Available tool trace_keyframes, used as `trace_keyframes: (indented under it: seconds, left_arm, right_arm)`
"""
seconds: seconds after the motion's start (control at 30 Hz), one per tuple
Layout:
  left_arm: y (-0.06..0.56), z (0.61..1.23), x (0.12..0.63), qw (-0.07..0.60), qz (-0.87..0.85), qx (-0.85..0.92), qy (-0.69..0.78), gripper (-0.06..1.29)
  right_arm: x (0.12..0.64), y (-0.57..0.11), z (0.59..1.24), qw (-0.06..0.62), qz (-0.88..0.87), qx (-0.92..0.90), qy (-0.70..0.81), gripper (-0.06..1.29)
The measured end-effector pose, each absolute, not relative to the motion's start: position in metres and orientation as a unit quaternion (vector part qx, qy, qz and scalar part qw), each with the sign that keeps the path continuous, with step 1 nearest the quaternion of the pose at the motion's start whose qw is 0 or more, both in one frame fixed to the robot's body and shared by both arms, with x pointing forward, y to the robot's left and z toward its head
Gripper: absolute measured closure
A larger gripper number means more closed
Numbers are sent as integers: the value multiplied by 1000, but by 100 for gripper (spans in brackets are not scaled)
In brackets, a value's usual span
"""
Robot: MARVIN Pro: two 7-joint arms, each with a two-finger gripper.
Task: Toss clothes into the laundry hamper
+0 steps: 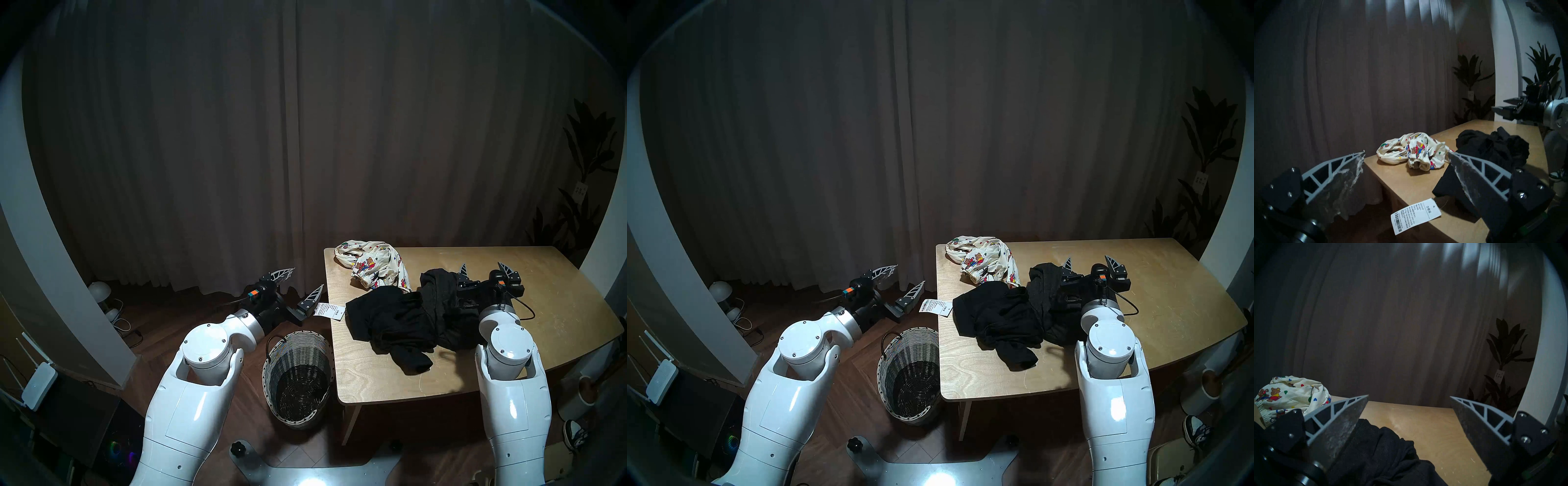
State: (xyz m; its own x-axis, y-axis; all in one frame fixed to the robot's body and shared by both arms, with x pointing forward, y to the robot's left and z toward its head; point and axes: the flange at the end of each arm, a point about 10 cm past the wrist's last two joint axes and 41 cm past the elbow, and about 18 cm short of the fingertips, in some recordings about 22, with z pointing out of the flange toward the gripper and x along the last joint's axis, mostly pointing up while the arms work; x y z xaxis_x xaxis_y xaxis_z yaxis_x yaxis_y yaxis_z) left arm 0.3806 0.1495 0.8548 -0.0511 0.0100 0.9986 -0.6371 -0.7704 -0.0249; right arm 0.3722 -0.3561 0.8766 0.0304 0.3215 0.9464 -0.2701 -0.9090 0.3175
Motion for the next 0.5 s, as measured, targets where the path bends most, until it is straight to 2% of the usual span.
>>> trace_keyframes:
  seconds: [0.33,0.5]
  left_arm:
    - [127,860,364,308,668,631,-246,-2]
    - [98,849,360,304,656,635,-272,-2]
  right_arm:
    - [378,-397,877,253,671,696,45,-2]
    - [386,-422,875,270,664,697,16,-2]
